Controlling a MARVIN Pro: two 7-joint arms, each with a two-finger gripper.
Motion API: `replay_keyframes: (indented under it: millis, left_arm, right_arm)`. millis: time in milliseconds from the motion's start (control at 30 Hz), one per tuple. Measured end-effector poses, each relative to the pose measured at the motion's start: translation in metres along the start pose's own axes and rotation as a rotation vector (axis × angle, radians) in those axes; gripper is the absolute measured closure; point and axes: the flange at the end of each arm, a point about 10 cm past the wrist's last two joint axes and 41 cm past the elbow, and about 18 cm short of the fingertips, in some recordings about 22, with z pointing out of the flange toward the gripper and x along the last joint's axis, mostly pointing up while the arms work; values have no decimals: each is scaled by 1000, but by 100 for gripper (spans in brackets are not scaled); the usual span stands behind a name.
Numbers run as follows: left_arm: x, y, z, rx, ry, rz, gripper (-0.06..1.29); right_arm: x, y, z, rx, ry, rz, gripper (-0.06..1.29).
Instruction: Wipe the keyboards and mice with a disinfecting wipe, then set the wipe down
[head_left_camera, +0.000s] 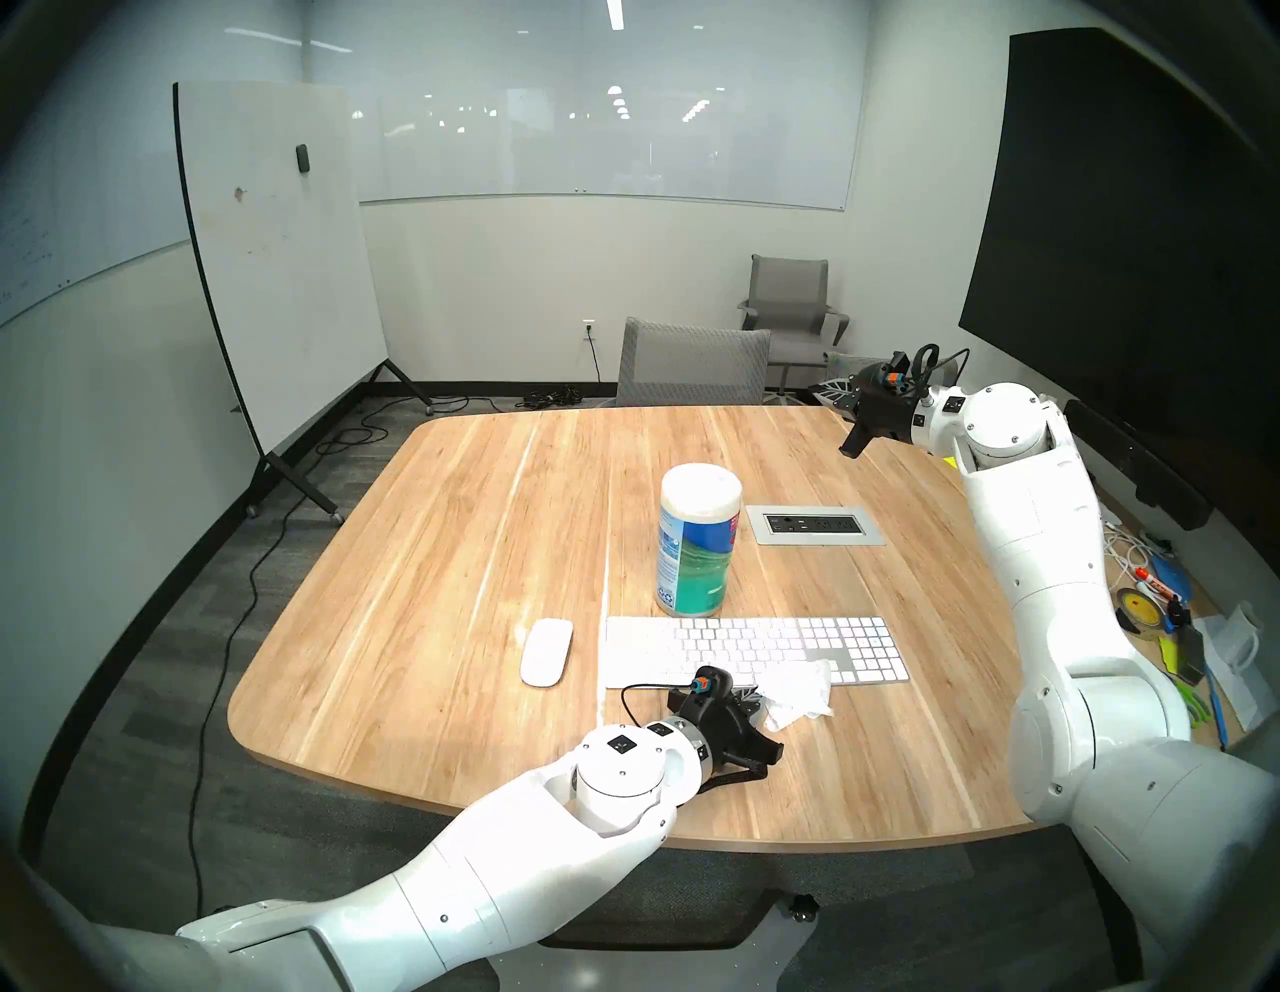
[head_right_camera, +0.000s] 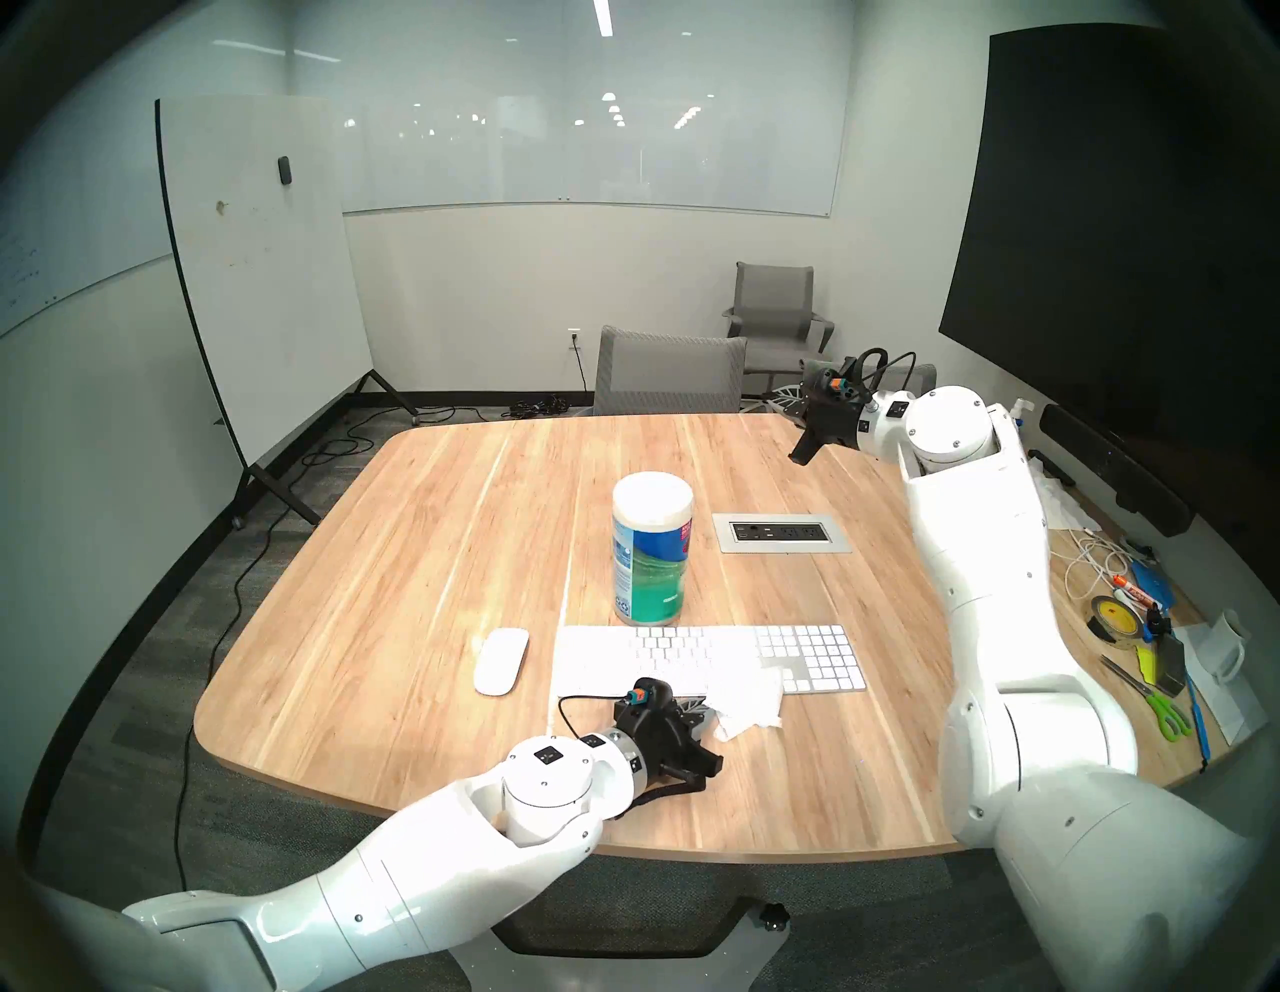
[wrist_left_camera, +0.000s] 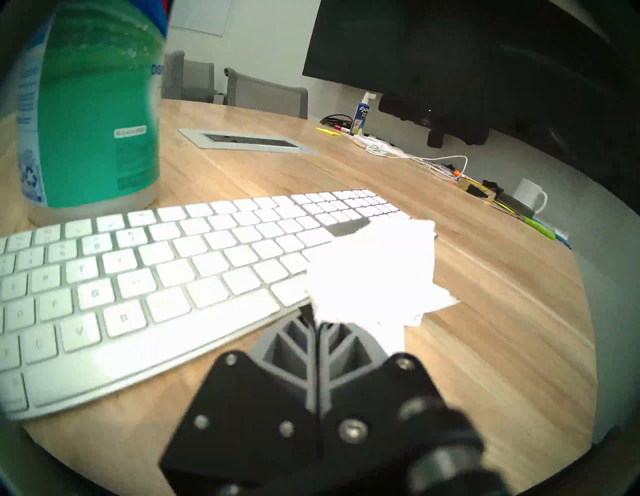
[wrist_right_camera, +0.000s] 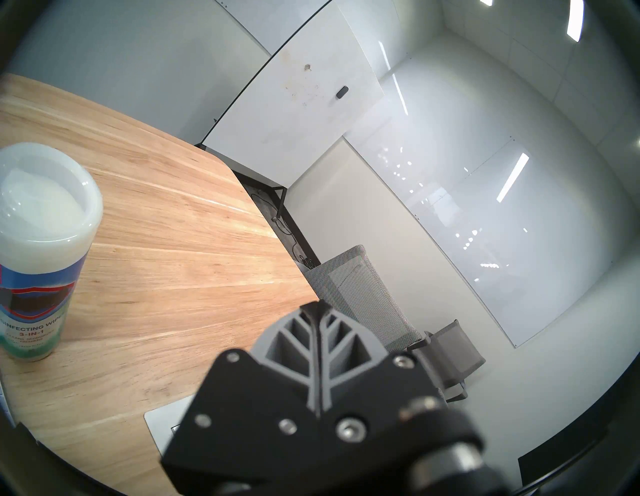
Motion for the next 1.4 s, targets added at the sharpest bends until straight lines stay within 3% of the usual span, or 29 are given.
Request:
replay_keyframes:
  millis: [300, 700, 833, 1133, 1400]
  left_arm:
    - [2, -18, -31, 53, 14, -18, 125]
    - [52, -42, -62, 113, 128, 7, 125]
    - [53, -37, -72, 108, 94, -3, 125]
    - [18, -14, -100, 131, -56, -61, 125]
    - [32, -21, -120, 217, -57, -86, 125]
  right_arm:
    - [0, 0, 0, 0, 0, 0, 125]
    - [0, 0, 0, 0, 0, 0, 125]
    - [0, 0, 0, 0, 0, 0, 125]
    - [0, 0, 0, 0, 0, 0, 125]
    - [0, 0, 0, 0, 0, 0, 125]
